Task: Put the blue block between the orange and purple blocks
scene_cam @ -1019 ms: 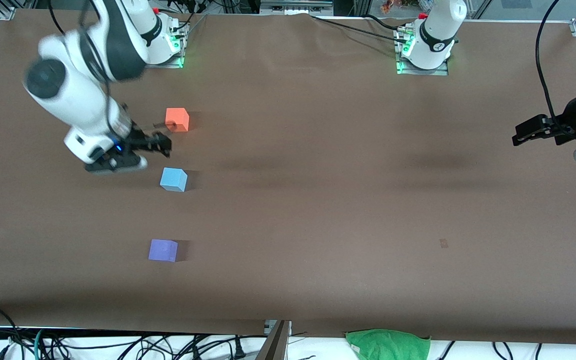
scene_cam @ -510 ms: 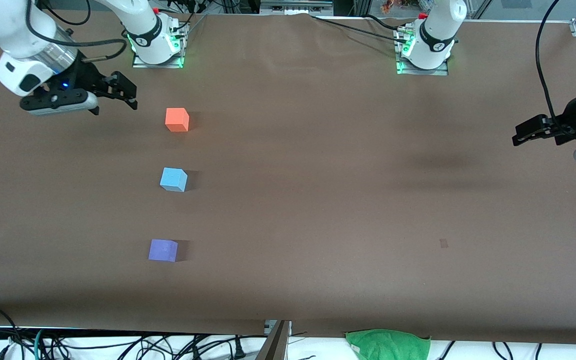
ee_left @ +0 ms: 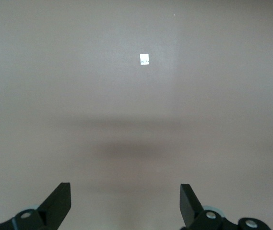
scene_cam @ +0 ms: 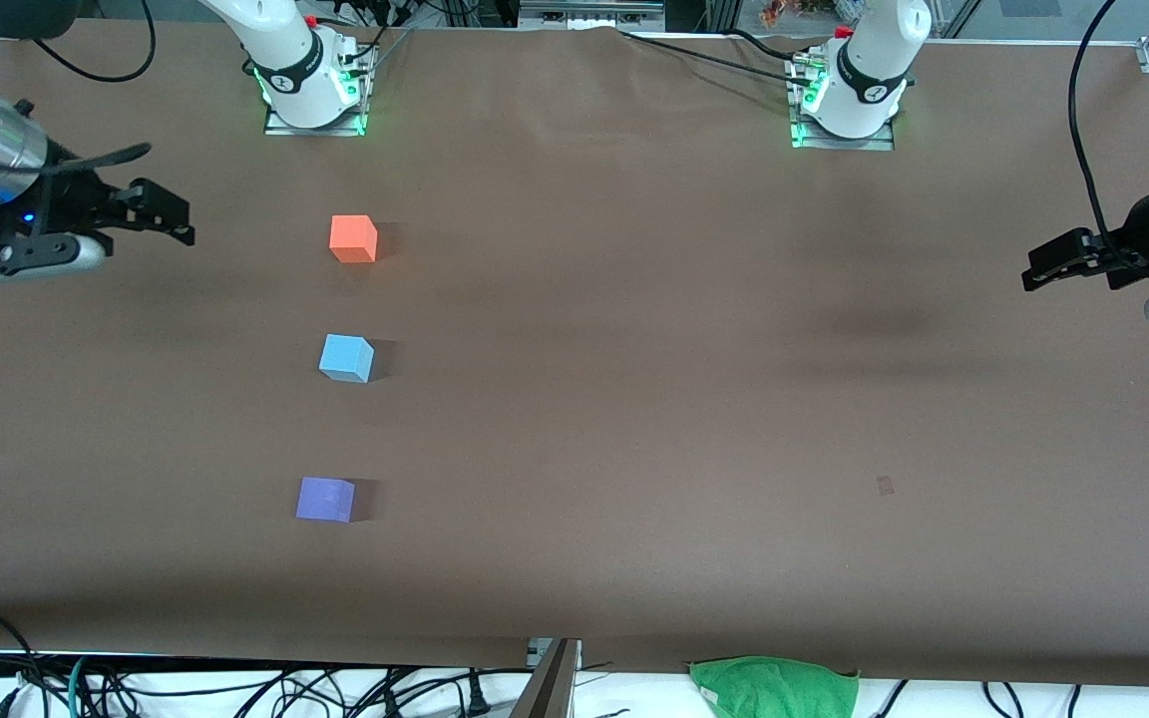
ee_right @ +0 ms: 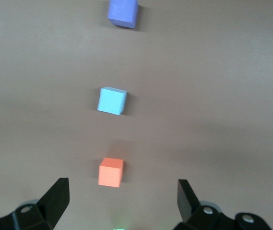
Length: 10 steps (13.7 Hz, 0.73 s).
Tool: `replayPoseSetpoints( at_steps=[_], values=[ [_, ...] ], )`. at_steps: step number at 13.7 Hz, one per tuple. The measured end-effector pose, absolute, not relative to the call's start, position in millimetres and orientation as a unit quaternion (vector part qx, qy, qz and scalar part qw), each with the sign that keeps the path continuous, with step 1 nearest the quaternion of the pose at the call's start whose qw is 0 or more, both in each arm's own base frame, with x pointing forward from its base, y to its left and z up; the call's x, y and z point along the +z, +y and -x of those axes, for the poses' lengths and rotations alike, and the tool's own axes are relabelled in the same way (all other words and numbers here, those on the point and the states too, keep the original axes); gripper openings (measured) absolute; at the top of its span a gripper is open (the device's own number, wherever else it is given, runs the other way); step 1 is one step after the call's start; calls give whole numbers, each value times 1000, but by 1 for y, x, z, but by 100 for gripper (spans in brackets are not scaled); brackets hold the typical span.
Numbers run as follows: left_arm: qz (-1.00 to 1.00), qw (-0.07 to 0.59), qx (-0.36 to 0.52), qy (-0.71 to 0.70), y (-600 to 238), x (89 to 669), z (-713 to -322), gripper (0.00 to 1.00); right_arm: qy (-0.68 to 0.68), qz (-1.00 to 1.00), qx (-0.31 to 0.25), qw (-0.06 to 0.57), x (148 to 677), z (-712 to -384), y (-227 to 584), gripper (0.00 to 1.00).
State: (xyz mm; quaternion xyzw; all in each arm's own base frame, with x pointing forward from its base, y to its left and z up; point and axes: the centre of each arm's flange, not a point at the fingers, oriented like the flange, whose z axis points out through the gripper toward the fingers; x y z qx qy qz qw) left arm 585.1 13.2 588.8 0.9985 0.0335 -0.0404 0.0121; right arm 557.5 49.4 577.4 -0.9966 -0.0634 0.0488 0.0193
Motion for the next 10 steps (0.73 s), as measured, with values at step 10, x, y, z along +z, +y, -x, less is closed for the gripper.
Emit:
replayPoseSetpoints(
  at_steps=[10],
  values=[
    [-999, 12, -40, 33, 13, 589, -585, 100, -72, 996, 51, 4, 585, -556, 53, 100]
  ],
)
